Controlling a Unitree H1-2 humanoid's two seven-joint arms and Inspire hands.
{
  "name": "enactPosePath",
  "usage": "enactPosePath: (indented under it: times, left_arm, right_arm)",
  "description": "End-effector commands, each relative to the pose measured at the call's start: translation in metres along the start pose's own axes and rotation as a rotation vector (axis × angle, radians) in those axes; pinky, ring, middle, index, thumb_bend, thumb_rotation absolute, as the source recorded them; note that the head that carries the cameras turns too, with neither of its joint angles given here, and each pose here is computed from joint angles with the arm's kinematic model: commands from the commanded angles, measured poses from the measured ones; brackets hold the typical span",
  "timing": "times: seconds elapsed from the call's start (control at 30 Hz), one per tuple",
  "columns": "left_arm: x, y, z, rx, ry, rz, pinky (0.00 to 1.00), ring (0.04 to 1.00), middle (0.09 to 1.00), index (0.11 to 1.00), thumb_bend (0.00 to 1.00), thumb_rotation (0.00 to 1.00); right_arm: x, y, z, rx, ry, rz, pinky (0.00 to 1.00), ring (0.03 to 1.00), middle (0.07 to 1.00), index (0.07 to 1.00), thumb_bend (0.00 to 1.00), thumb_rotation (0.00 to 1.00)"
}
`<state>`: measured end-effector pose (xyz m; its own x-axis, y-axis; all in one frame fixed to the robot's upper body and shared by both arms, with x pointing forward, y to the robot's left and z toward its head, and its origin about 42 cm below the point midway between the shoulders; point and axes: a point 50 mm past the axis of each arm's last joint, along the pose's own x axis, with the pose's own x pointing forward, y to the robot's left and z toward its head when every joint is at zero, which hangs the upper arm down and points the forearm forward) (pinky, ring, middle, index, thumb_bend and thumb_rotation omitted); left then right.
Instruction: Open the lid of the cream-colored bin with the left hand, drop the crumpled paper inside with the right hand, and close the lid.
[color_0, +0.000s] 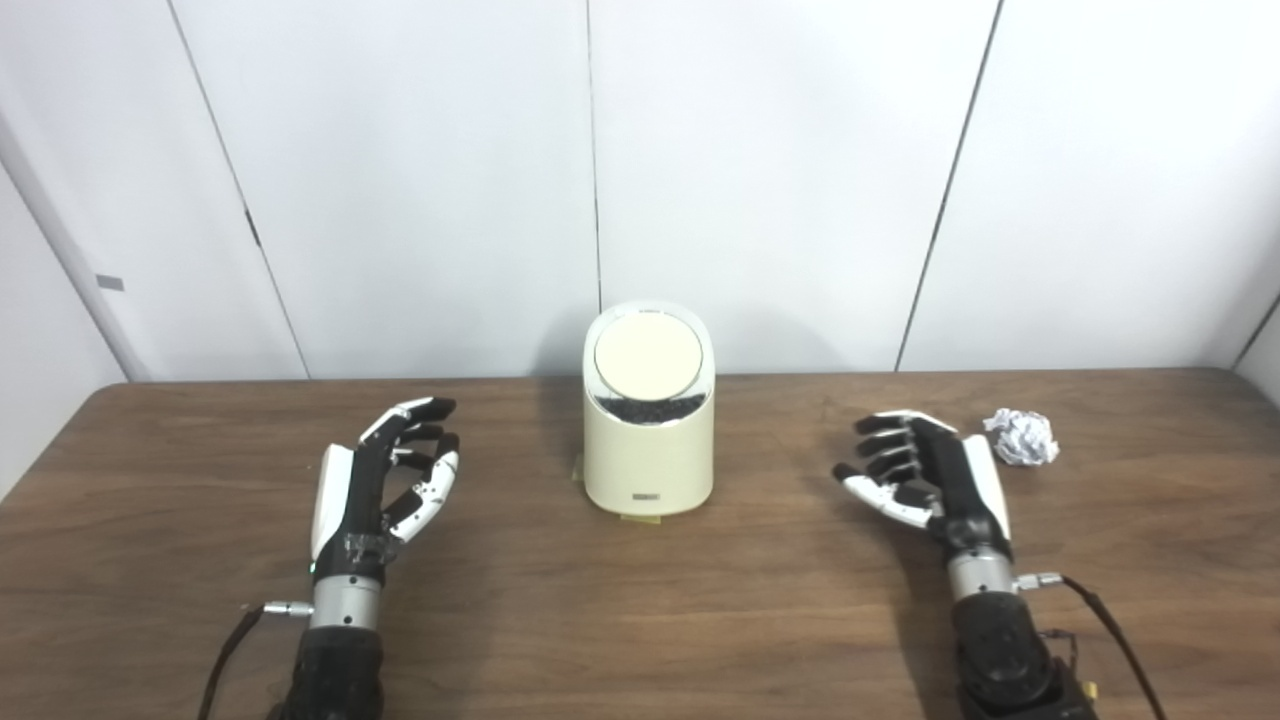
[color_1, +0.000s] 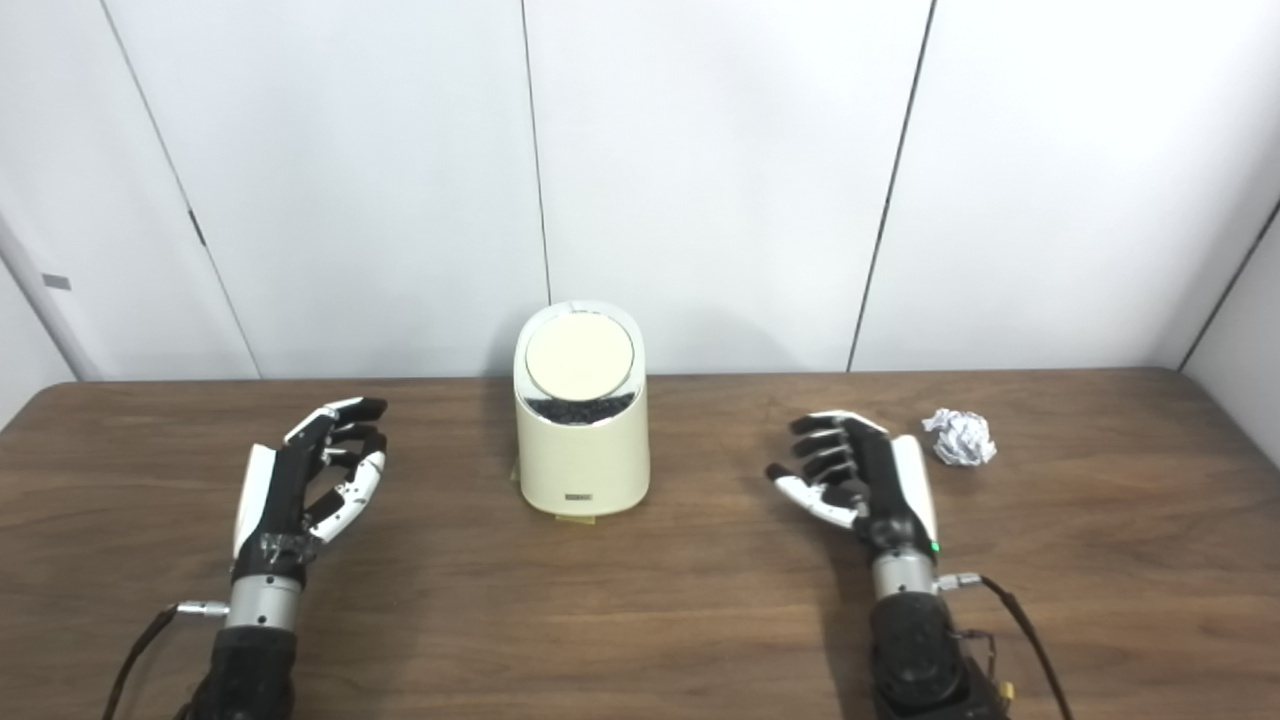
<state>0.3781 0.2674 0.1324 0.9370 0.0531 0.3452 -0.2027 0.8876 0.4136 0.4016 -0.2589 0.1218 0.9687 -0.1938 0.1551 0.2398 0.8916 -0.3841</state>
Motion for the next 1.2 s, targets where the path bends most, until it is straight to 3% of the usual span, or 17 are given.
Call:
enactPosePath:
  times: [0.0, 0.13, 0.33, 0.63, 0.77, 0.9, 1.1, 1.13, 1.17]
  left_arm:
    - [0.0, 0.001, -0.003, 0.0, -0.03, 0.005, 0.54, 0.691, 0.731, 0.726, 0.25, 0.32]
    - [-0.001, 0.001, -0.007, -0.027, -0.017, 0.009, 0.5, 0.651, 0.709, 0.714, 0.26, 0.31]
    - [-0.001, 0.003, -0.006, 0.004, -0.033, -0.015, 0.61, 0.722, 0.747, 0.71, 0.28, 0.46]
    - [-0.002, 0.004, -0.005, -0.031, -0.016, -0.018, 0.69, 0.774, 0.777, 0.73, 0.3, 0.42]
    - [0.004, 0.007, 0.004, -0.012, -0.031, -0.014, 0.6, 0.722, 0.755, 0.73, 0.31, 0.39]
    - [0.02, 0.012, 0.033, -0.038, -0.029, -0.017, 0.54, 0.695, 0.742, 0.746, 0.47, 0.39]
    - [0.06, 0.019, 0.106, 0.07, -0.076, -0.066, 0.77, 0.837, 0.833, 0.827, 0.92, 0.48]
    - [0.068, 0.019, 0.117, 0.098, -0.091, -0.072, 0.76, 0.836, 0.836, 0.838, 0.96, 0.48]
    - [0.074, 0.018, 0.127, 0.121, -0.105, -0.079, 0.68, 0.791, 0.816, 0.844, 0.98, 0.49]
  right_arm:
    - [0.01, 0.004, 0.015, 0.06, -0.083, -0.023, 0.47, 0.55, 0.596, 0.603, 0.4, 0.06]
    - [0.01, 0.007, 0.014, 0.073, -0.092, -0.029, 0.48, 0.551, 0.593, 0.603, 0.4, 0.08]
    - [0.009, 0.009, 0.016, 0.087, -0.096, -0.033, 0.49, 0.55, 0.597, 0.604, 0.39, 0.07]
    - [0.009, 0.01, 0.017, 0.085, -0.109, -0.033, 0.49, 0.553, 0.6, 0.605, 0.39, 0.05]
    - [0.009, 0.009, 0.019, 0.081, -0.111, -0.03, 0.48, 0.544, 0.59, 0.6, 0.39, 0.06]
    - [0.006, 0.007, 0.021, 0.073, -0.105, -0.019, 0.49, 0.549, 0.592, 0.605, 0.39, 0.07]
    - [0.004, 0.004, 0.021, 0.054, -0.122, -0.022, 0.47, 0.539, 0.581, 0.596, 0.39, 0.06]
    - [0.004, 0.003, 0.021, 0.055, -0.126, -0.021, 0.48, 0.537, 0.579, 0.595, 0.39, 0.05]
    - [0.004, 0.003, 0.021, 0.053, -0.125, -0.02, 0.47, 0.535, 0.577, 0.593, 0.39, 0.05]
